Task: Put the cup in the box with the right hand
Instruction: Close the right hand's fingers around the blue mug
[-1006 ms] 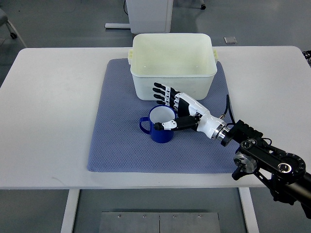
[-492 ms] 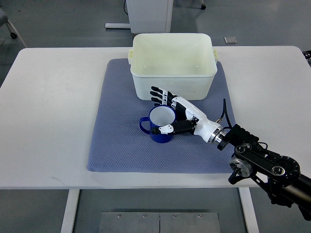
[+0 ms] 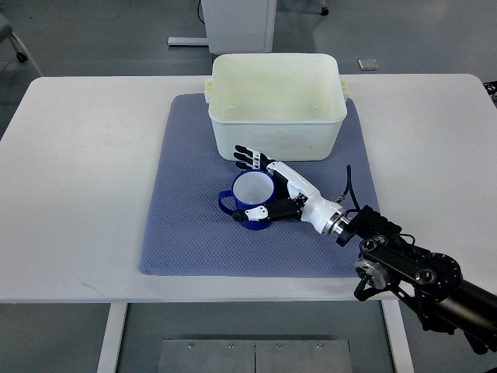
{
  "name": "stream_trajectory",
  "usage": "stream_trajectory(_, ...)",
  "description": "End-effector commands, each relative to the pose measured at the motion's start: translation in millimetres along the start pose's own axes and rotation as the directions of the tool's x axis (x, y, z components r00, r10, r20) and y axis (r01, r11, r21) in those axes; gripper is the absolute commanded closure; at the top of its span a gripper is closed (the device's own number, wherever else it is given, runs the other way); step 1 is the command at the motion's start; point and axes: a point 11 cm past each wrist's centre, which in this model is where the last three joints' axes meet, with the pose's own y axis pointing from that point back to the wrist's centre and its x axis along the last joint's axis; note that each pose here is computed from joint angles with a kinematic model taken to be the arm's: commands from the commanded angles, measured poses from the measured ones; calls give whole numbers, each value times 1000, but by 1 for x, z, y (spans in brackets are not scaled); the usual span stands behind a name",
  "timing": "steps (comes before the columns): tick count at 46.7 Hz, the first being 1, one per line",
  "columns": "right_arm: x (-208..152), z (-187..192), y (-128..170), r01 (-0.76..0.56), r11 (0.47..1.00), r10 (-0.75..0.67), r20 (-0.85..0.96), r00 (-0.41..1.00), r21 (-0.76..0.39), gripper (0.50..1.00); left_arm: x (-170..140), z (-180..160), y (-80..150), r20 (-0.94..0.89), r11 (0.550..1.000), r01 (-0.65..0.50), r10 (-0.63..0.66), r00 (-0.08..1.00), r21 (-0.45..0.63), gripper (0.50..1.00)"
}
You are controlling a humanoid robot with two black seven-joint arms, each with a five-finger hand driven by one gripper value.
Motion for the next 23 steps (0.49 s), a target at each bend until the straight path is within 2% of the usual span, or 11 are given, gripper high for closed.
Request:
stream_trajectory(1, 0, 2, -1, -4, 1000, 4, 1, 1000, -5, 500, 0, 0, 0, 0, 1000, 0, 0, 1000, 1, 500)
stream_trajectory(16, 3, 8, -1, -20, 1000, 20, -1, 1000, 5, 509, 0, 0, 0, 0, 1000, 0, 0, 1000, 1, 500)
stream_trajectory(23, 7, 10, 2, -35, 999, 35, -5, 999, 8, 551, 0, 0, 0, 0, 1000, 0, 0, 1000, 1, 500)
